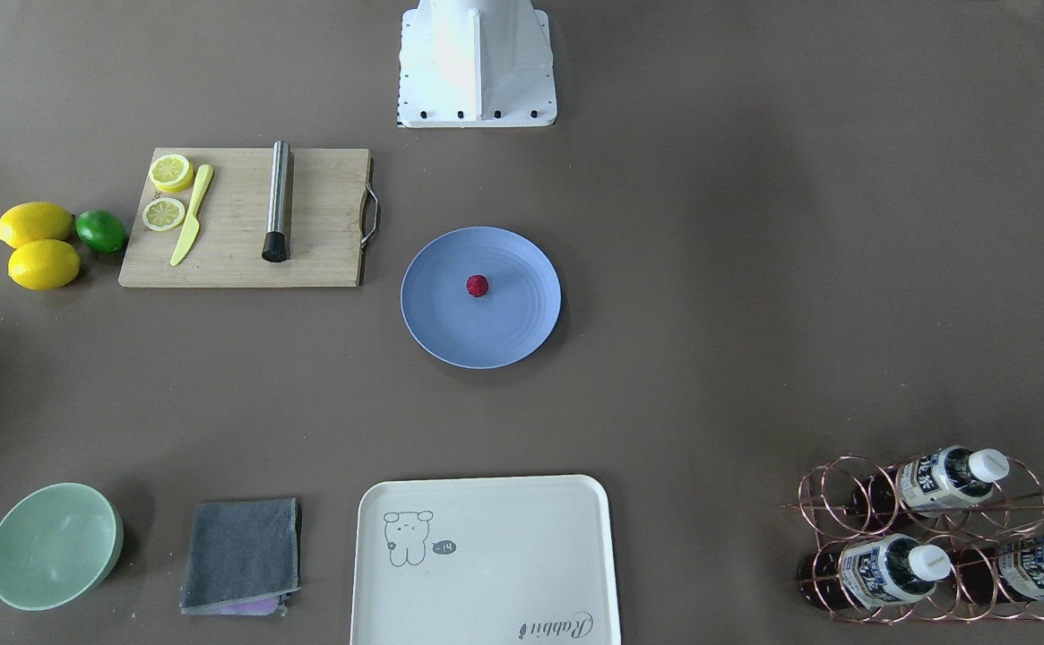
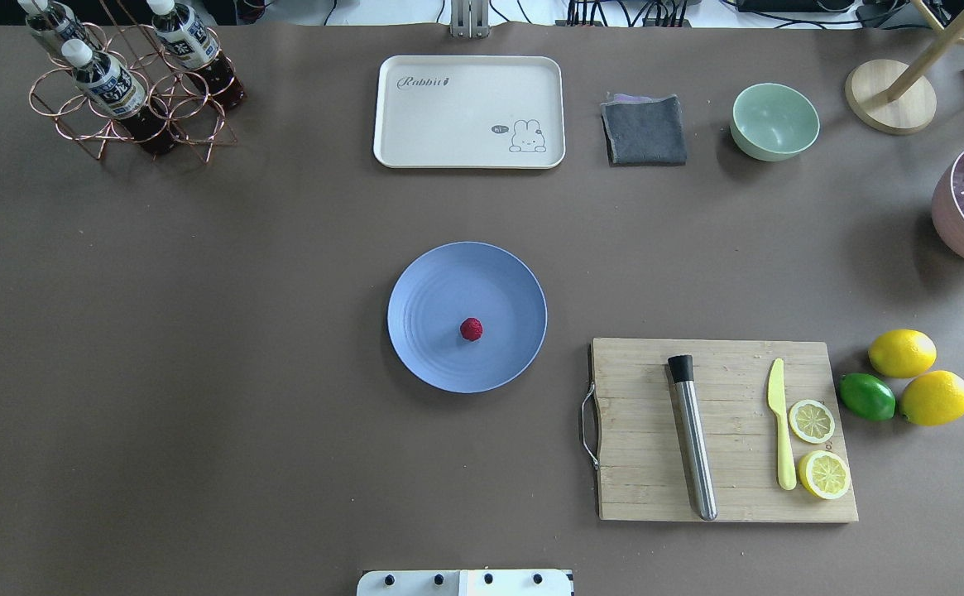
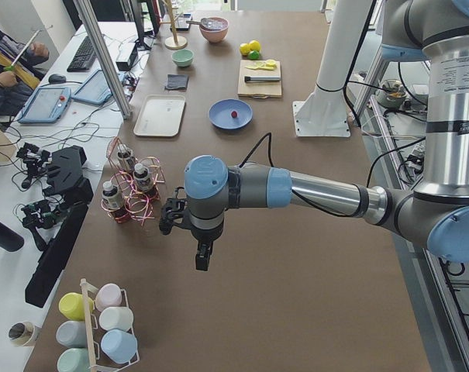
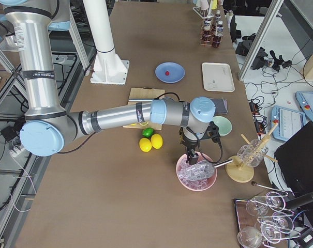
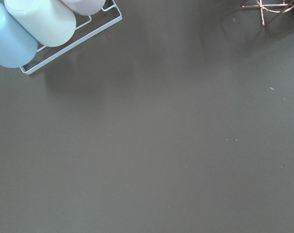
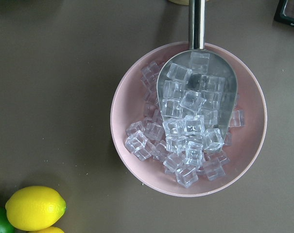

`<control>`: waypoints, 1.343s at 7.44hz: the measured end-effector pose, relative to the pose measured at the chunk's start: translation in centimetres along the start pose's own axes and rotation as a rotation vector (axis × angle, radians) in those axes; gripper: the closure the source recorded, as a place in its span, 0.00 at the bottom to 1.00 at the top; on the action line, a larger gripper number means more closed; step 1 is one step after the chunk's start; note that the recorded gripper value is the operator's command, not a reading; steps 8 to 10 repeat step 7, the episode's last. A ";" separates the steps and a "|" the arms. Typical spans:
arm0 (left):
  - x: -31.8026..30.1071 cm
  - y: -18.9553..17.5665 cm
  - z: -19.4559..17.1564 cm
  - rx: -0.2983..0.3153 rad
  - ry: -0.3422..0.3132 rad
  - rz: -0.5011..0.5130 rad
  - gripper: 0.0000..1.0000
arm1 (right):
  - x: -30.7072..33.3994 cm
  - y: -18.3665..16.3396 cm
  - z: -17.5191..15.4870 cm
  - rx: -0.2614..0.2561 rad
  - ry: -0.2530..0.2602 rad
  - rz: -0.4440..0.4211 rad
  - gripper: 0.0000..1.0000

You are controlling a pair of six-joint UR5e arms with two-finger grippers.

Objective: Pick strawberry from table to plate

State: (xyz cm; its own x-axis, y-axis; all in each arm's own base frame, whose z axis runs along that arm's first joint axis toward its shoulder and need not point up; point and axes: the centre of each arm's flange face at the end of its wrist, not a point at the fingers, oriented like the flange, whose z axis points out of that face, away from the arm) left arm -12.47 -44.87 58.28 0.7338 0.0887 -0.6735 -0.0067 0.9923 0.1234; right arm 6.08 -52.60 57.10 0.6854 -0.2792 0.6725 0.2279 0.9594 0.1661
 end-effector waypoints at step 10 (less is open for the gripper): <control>0.8 -0.1 -0.3 0.014 0.048 -0.001 0.02 | -1.3 -1.4 0.5 -0.014 0.029 -0.028 0.00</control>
